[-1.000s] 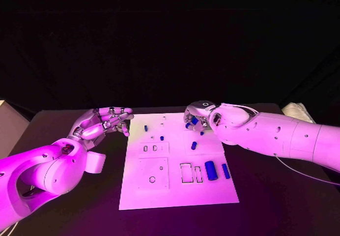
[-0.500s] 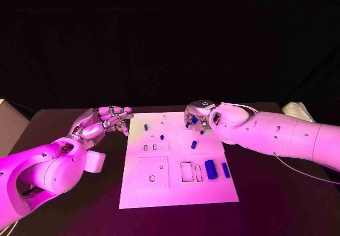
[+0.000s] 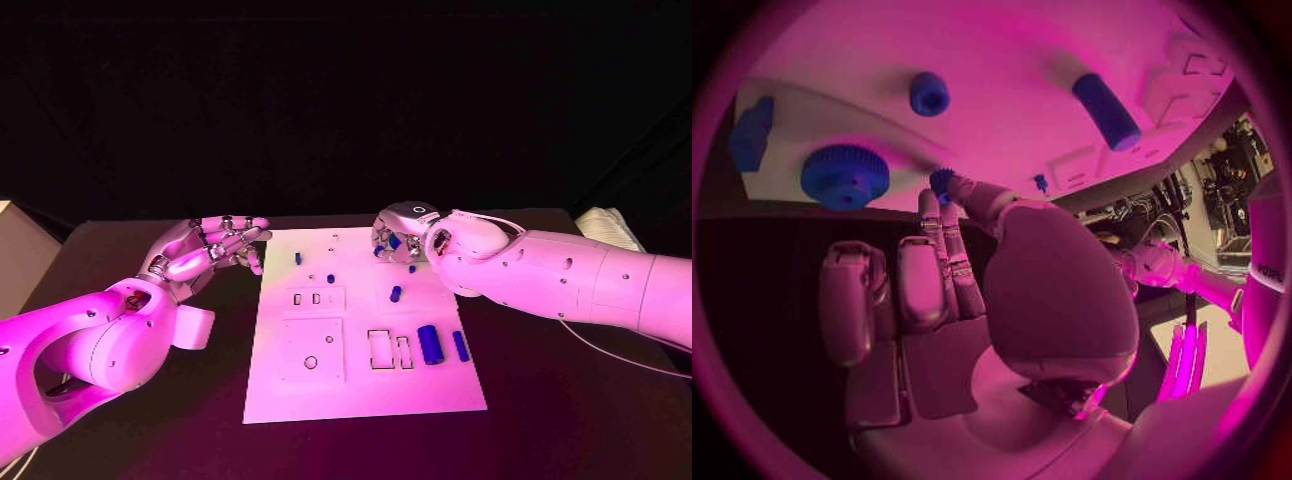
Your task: Assemble the parts on the task board
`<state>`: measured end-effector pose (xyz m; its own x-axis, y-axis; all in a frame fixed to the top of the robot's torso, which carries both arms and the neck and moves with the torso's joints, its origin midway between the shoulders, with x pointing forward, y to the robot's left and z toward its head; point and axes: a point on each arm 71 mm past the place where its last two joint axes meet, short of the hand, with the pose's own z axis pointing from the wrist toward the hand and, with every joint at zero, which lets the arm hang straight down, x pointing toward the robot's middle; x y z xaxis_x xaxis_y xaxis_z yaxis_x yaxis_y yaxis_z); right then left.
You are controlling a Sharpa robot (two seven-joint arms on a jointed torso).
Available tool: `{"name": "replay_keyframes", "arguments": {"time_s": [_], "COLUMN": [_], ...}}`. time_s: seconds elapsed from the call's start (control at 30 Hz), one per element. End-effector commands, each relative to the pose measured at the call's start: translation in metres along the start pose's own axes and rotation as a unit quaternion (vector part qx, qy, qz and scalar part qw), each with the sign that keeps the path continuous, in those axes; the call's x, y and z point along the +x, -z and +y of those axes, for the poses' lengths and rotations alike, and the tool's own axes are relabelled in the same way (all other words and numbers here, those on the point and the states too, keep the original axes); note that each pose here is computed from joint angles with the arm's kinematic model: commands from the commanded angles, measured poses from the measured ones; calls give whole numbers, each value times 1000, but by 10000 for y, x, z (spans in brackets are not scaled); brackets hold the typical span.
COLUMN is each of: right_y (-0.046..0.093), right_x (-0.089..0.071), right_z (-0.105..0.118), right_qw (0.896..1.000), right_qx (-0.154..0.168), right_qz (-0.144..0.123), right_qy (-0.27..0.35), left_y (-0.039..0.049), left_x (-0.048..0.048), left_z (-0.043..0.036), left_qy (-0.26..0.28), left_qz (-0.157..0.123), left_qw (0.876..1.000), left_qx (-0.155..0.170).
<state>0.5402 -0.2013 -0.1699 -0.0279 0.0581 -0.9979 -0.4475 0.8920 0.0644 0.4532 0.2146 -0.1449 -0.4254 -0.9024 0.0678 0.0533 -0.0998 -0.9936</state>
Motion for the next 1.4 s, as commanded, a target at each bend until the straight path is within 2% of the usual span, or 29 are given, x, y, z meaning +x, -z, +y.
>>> {"name": "replay_keyframes", "arguments": {"time_s": [0.03, 0.23, 0.53, 0.93, 1.4], "right_y": [-9, -81, -264, -481, -536], "right_x": [-101, -182, -201, -169, -50], "right_z": [25, 131, 320, 382, 455], "right_qw": [999, 997, 996, 996, 998], "right_qx": [10, 10, 1, 10, 5], "right_qz": [-49, -79, -94, -93, -68], "right_qy": [-7, 0, 6, 11, 2], "left_y": [-9, -11, -18, -28, -21], "left_x": [18, 11, 31, 71, 73], "left_z": [-14, -13, -12, -11, -16], "left_qy": [2, 1, 2, 5, 4], "left_qz": [10, 9, 12, 17, 18], "left_qw": [1000, 1000, 1000, 1000, 1000], "left_qx": [4, 4, 5, 5, 4]}}
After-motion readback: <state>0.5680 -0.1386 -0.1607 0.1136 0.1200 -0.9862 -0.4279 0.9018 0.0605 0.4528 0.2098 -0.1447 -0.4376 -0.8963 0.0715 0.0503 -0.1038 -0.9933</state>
